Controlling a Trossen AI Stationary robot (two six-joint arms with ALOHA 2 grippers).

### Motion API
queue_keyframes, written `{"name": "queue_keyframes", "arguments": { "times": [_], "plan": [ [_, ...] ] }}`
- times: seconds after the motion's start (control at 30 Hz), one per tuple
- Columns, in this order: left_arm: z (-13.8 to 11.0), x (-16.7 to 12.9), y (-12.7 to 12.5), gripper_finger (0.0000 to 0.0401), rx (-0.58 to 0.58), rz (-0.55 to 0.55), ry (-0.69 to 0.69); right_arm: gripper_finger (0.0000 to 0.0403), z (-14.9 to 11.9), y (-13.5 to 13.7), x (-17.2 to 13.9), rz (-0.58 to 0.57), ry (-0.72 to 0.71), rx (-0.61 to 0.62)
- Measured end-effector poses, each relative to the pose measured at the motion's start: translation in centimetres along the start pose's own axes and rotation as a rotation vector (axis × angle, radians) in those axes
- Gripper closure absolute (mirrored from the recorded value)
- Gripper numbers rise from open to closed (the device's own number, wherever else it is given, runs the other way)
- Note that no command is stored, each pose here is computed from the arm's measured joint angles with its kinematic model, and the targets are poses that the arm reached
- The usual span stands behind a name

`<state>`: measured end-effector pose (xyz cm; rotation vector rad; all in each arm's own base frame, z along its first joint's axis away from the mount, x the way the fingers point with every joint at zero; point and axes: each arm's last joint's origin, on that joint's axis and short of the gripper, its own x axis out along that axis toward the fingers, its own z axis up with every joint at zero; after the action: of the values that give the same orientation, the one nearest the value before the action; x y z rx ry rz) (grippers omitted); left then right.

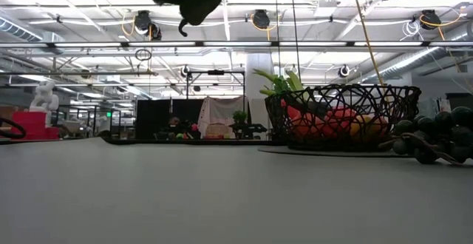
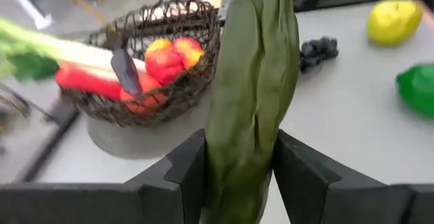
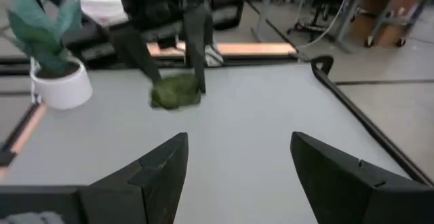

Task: Build produce basket
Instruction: Put the chili pepper into the black wire basket

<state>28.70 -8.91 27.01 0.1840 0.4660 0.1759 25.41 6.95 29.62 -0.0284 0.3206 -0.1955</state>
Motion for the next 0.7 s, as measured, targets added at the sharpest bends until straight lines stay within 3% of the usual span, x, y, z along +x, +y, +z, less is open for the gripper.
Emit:
{"name": "queue_keyframes", "arguments": {
  "times": [0.2,0.4,0.7],
  "plan": [
    [-0.1,0.0,0.1,0.0249,0.265,0.037,0.012,0.0149,-0.7,1.2,2.6,-0.001,-0.030,-0.101],
    [-0.5,0.0,0.6,0.0249,0.364,0.169,0.068,0.0149,-1.8,2.5,4.7,0.005,-0.042,-0.210],
    [-0.9,0.3,1.5,0.0249,0.426,0.225,0.127,0.0149,-2.0,2.7,6.4,-0.060,-0.122,-0.155]
  ]
}}
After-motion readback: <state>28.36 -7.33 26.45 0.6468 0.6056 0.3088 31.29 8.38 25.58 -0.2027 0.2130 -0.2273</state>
